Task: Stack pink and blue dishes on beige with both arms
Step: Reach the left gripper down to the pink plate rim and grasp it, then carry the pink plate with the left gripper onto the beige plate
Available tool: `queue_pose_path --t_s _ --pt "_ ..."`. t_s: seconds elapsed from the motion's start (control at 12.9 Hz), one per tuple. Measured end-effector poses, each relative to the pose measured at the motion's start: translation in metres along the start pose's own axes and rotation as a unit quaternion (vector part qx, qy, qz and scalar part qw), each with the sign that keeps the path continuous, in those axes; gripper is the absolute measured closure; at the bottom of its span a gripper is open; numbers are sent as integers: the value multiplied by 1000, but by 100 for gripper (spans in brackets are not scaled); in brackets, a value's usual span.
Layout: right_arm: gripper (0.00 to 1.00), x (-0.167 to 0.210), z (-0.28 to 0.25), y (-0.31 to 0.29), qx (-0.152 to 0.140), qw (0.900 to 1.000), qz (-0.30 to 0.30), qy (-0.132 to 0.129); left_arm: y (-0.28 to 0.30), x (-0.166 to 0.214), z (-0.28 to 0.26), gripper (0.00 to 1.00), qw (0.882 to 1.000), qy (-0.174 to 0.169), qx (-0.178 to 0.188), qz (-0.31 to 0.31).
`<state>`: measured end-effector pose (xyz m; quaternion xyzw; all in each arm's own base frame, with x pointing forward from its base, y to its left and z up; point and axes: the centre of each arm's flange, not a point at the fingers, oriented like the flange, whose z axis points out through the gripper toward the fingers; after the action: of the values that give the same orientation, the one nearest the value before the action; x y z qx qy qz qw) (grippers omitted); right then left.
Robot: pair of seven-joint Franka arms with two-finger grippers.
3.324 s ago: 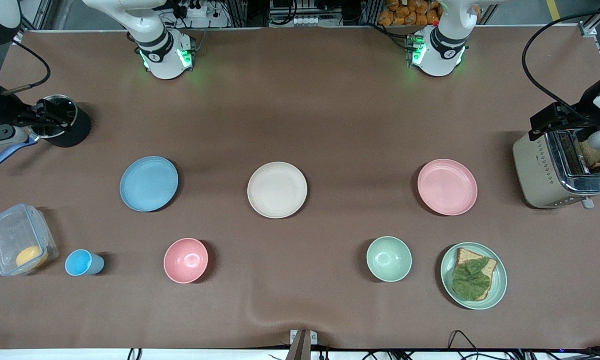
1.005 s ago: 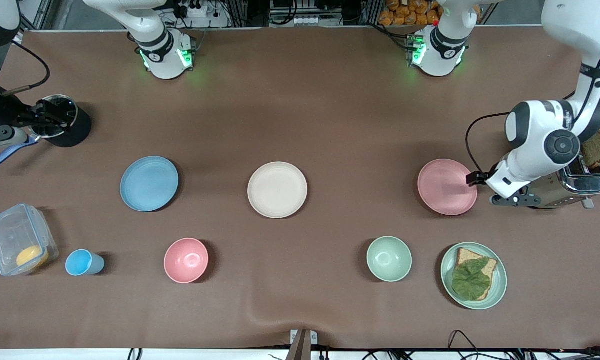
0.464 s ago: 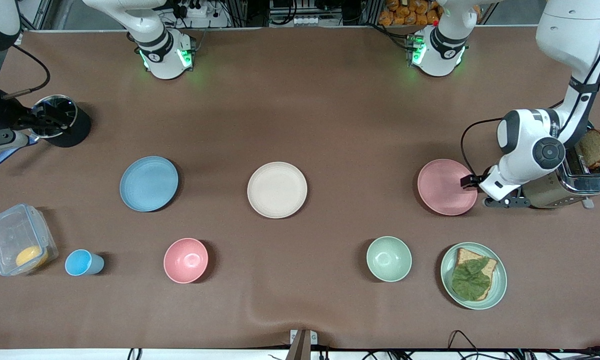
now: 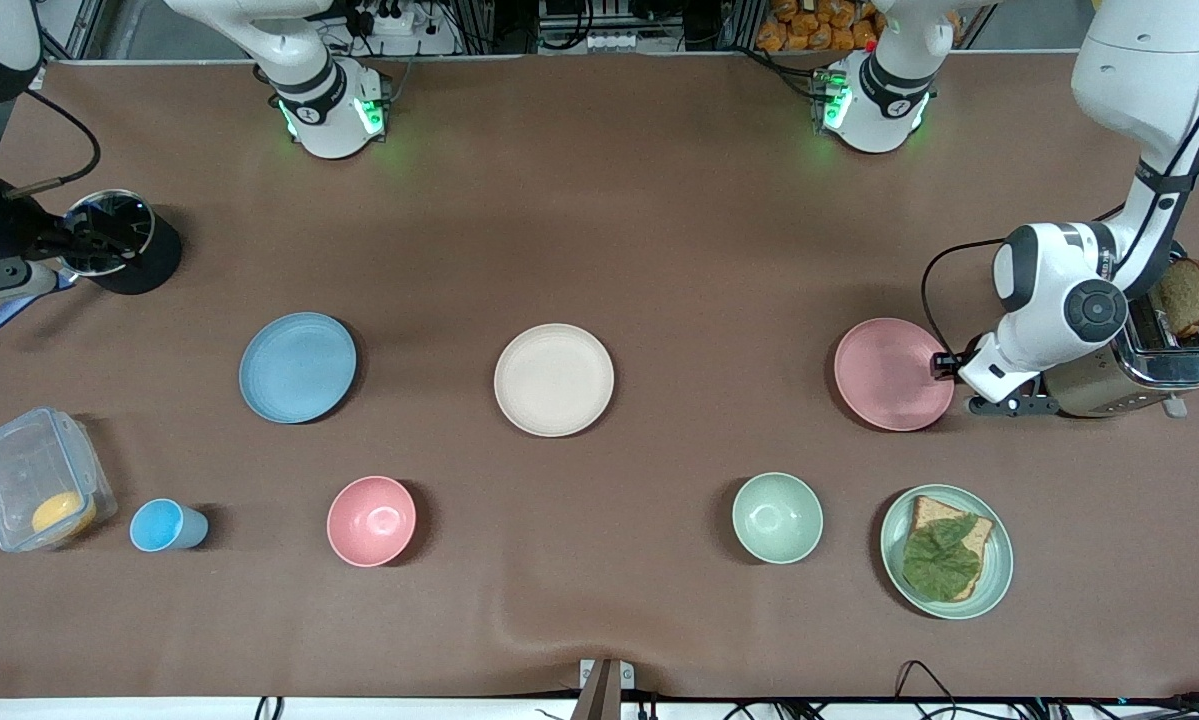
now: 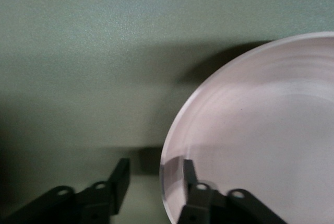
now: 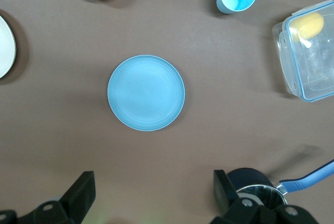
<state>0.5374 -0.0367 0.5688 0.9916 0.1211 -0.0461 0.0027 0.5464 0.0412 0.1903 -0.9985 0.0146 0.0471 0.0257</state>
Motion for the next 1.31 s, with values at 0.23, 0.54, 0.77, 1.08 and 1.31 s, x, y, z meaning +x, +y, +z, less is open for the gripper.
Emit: queue_pose_path --t_s 0.23,0.54,0.77,1.08,1.31 --pt "0 0 0 1 0 1000 1 0 1 1 -2 92 1000 3 0 1" --pt "0 0 0 0 0 1000 0 -1 5 9 -20 93 1000 21 1 6" --pt "0 -1 0 0 1 1000 0 -2 45 20 -66 95 998 51 -18 22" --pt "0 -1 1 1 1 1000 1 -3 158 36 -167 95 997 46 -58 18" --pt "0 -2 1 1 2 1000 2 -5 266 25 -193 95 996 49 -76 -10"
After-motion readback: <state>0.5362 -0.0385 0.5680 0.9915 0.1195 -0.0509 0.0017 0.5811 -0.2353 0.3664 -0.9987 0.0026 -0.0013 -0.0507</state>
